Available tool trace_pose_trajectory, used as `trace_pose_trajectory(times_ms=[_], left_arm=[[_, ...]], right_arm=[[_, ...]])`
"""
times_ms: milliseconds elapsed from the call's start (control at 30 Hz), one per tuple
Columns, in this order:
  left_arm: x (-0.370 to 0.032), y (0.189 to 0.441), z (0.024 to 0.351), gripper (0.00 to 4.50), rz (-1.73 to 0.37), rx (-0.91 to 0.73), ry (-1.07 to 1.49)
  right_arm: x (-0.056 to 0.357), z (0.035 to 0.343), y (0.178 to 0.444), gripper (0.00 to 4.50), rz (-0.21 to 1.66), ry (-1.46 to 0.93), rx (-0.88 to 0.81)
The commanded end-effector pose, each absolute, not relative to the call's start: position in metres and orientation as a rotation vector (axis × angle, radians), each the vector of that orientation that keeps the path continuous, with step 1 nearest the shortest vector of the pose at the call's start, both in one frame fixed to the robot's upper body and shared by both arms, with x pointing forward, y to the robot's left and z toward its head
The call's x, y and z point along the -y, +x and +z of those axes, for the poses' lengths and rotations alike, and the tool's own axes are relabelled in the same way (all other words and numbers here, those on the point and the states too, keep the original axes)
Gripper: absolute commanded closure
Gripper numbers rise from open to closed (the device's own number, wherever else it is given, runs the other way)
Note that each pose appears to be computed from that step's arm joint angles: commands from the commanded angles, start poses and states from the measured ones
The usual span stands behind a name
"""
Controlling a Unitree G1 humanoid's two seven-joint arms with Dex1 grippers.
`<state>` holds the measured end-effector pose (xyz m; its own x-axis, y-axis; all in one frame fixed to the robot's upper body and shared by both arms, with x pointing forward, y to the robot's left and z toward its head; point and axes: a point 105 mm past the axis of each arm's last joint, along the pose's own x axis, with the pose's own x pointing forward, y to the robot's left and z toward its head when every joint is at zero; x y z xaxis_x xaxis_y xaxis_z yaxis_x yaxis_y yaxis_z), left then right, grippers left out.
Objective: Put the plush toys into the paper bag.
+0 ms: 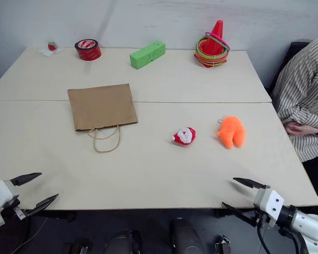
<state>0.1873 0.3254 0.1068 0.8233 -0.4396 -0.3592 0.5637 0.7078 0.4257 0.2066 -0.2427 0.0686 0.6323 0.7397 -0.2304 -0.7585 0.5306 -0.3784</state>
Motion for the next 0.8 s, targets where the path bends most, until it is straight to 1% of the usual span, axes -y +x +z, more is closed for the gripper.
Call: trace_pose_trajectory(times_ms=[33, 133, 233, 333, 467, 567, 667, 800], left_arm=[[-0.318, 0.192, 0.122, 0.03, -0.58, -0.179, 0.557], [-0.306, 0.209, 0.143, 0.03, -0.595, -0.099, 0.446], [-0.298, 0.234, 0.158, 0.03, -0.602, -0.068, 0.528], [-0.29, 0.262, 0.169, 0.03, -0.576, -0.023, 0.631], [-0.256, 0.31, 0.169, 0.03, -0.658, 0.018, 0.791], [-0.24, 0.329, 0.166, 0.03, -0.714, 0.024, 0.775], [-0.229, 0.34, 0.16, 0.61, -0.767, 0.01, 0.816], [-0.224, 0.346, 0.153, 1.93, -0.833, -0.048, 0.869]], right_arm=[[0.227, 0.082, 0.211, 0.01, 0.912, -0.455, 0.032], [0.207, 0.102, 0.219, 0.01, 0.915, -0.384, 0.118], [0.187, 0.126, 0.228, 0.01, 0.89, -0.285, 0.216], [0.171, 0.142, 0.237, 0.01, 0.878, -0.247, 0.278], [0.145, 0.154, 0.248, 0.01, 0.892, -0.216, 0.335], [0.139, 0.153, 0.252, 0.01, 0.89, -0.215, 0.329], [0.135, 0.151, 0.254, 0.0, 0.889, -0.231, 0.32], [0.134, 0.155, 0.255, 0.0, 0.877, -0.236, 0.328]])
